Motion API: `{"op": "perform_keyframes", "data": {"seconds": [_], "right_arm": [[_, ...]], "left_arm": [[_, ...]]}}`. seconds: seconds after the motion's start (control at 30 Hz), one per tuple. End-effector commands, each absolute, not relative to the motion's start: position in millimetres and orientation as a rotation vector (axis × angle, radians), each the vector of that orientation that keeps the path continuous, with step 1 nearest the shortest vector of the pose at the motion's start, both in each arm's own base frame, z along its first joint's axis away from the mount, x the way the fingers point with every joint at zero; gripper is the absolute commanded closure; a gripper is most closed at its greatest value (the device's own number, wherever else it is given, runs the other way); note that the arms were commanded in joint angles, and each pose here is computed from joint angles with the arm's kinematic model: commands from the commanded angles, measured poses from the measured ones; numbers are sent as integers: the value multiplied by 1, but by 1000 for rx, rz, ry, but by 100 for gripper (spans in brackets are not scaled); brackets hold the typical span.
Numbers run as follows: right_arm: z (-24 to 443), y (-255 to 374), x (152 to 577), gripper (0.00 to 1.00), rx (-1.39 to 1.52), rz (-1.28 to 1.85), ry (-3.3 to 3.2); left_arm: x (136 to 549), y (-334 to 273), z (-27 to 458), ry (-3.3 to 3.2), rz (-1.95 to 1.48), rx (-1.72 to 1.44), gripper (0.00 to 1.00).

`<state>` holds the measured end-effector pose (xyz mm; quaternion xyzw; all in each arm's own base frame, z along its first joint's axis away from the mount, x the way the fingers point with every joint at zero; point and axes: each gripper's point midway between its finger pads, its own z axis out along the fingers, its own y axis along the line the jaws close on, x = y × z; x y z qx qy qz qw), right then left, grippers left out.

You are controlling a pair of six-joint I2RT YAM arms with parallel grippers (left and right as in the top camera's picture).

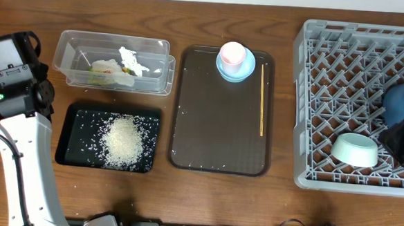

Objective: Sort waste into correct bins and load items into the dishwasher rack
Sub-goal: 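Lower the green bowl into the rack and open the right gripper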

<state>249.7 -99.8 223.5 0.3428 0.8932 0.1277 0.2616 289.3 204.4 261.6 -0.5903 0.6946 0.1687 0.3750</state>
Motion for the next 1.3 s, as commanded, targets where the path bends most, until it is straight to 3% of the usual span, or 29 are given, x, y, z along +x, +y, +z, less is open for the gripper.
{"op": "perform_keyframes", "data": {"seconds": [0.0,0.3,0.7,1.27], "right_arm": [[205,-108,250,99,1003,251,2456],[161,-101,279,99,1005,302,2544],[116,-108,284,99,1098,175,2677],[118,-102,252,99,1149,104,2775]], "left_arm": [[288,206,262,1772,435,-1519,5],[288,206,262,1772,435,-1519,5],[288,206,262,1772,435,-1520,5],[288,206,262,1772,435,-1519,5]]}}
